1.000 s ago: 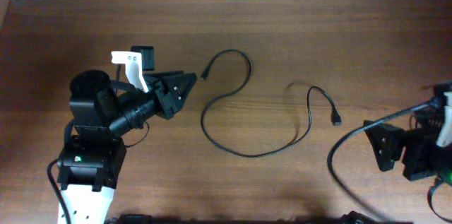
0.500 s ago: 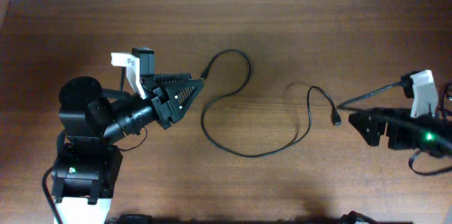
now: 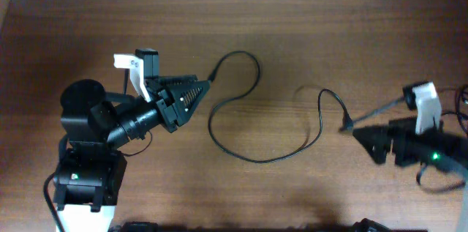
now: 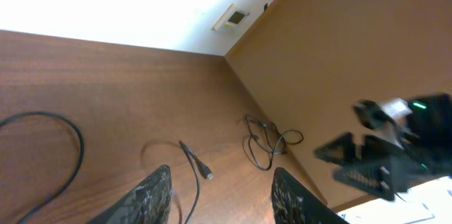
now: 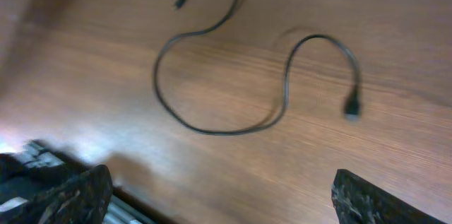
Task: Untangle cables
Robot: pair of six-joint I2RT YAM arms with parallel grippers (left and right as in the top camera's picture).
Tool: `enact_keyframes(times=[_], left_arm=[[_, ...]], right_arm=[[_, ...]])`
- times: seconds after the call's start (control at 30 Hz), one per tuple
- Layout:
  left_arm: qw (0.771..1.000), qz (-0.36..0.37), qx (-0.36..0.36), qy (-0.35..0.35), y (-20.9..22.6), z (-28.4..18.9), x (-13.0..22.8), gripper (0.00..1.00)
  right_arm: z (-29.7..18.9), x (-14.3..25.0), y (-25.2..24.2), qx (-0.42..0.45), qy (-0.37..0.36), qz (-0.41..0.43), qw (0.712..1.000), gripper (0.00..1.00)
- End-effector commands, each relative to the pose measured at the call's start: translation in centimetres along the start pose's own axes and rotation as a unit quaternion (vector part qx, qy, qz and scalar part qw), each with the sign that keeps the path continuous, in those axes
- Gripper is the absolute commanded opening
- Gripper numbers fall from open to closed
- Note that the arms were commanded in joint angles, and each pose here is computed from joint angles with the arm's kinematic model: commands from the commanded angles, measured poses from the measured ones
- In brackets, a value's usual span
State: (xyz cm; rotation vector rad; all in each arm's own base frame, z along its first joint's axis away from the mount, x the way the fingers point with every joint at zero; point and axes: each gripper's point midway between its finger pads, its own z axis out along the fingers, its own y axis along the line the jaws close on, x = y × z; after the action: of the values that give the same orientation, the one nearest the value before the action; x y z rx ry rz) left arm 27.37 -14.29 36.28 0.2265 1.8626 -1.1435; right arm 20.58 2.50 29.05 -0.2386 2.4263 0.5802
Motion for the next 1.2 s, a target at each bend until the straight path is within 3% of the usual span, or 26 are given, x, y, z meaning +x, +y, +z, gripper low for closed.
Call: enact_keyframes(times=[0.0,0.1,0.27,0.43,0.7,0.83,1.0,1.17], left_arm=[[1.000,0.017,0.004,-0.015,-1.0,-0.4,-1.0,0.47],[1.000,0.016,0.004,-0.015,-1.0,-0.4,-1.0,0.46],[1.000,0.017,0.004,-0.015,-1.0,-0.4,-1.0,0.47],[1.000,0.016,-0.011,-0.023,-0.5,-0.4,-1.3,0.51],[1.000,0.009,-0.012,-0.023,-0.4,-0.4,-1.3,0.53],[1.000,0.010,-0.013,-0.023,-0.4,-0.4,-1.3,0.54],[0.999,0.015,-0.011,-0.028,-0.5,-0.4,-1.5,0.57],[0.999,0.024,-0.007,-0.035,-0.8,-0.4,-1.9,0.57]], right_arm=[[-3.0,1.8,1.1,0.098,-0.037,-0.040,0.994,0.98],[-4.3,2.4,2.6,0.111,-0.076,-0.018,0.991,0.99],[-3.6,3.0,2.6,0.096,-0.068,0.019,0.993,0.99],[-0.3,4.6,1.9,0.043,-0.039,0.051,0.997,0.99],[5.0,5.2,-1.0,-0.004,-0.053,0.092,0.994,0.99],[9.0,6.4,-2.8,-0.044,-0.058,0.107,0.992,0.88],[12.7,6.2,-4.5,-0.097,-0.081,0.096,0.987,0.95],[17.6,5.3,-4.1,-0.145,-0.044,0.041,0.988,0.99]])
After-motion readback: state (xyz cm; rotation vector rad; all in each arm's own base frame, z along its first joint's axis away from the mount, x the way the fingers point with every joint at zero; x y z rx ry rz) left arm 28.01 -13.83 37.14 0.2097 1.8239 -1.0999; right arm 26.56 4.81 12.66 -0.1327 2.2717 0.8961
